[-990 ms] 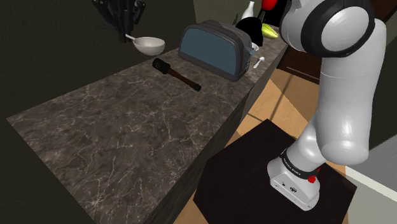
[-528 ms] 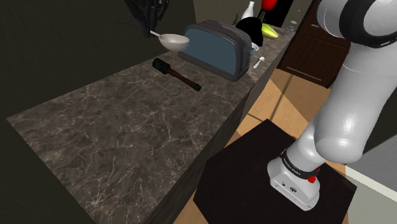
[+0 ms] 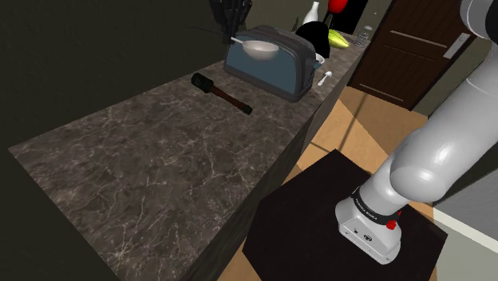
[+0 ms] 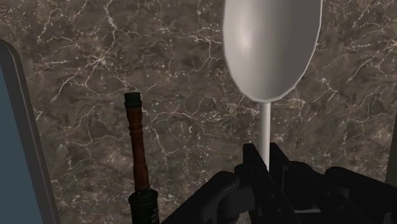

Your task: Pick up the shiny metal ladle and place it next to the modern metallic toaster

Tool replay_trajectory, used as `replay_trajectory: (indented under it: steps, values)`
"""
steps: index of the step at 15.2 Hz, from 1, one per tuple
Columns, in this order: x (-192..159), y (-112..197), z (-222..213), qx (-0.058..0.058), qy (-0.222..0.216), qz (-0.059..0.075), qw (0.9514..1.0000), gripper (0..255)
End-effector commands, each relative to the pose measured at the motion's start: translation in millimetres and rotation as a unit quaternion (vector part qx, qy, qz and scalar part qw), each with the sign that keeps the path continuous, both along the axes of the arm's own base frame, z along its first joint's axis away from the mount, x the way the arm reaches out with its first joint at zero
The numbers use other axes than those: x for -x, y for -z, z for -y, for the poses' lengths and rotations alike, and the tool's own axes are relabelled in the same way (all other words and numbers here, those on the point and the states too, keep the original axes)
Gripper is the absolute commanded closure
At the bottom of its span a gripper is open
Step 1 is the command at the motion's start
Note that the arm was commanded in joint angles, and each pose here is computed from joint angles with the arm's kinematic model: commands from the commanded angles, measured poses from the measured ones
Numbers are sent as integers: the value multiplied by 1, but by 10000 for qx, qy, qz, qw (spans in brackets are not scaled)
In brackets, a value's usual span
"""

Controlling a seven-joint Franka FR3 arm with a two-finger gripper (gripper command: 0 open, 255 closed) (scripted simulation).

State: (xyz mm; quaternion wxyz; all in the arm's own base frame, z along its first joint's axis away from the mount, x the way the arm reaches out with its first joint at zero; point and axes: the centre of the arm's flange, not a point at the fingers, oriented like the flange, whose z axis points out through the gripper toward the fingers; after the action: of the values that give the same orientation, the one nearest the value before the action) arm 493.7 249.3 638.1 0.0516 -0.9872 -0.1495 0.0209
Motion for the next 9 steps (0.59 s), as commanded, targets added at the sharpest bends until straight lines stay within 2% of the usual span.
replay_trajectory:
  steps: [1,9]
  values:
    - [6,1,28,-5,-4,-1,10000,255]
    - [24,0,132,-5,-4,-1,10000,255]
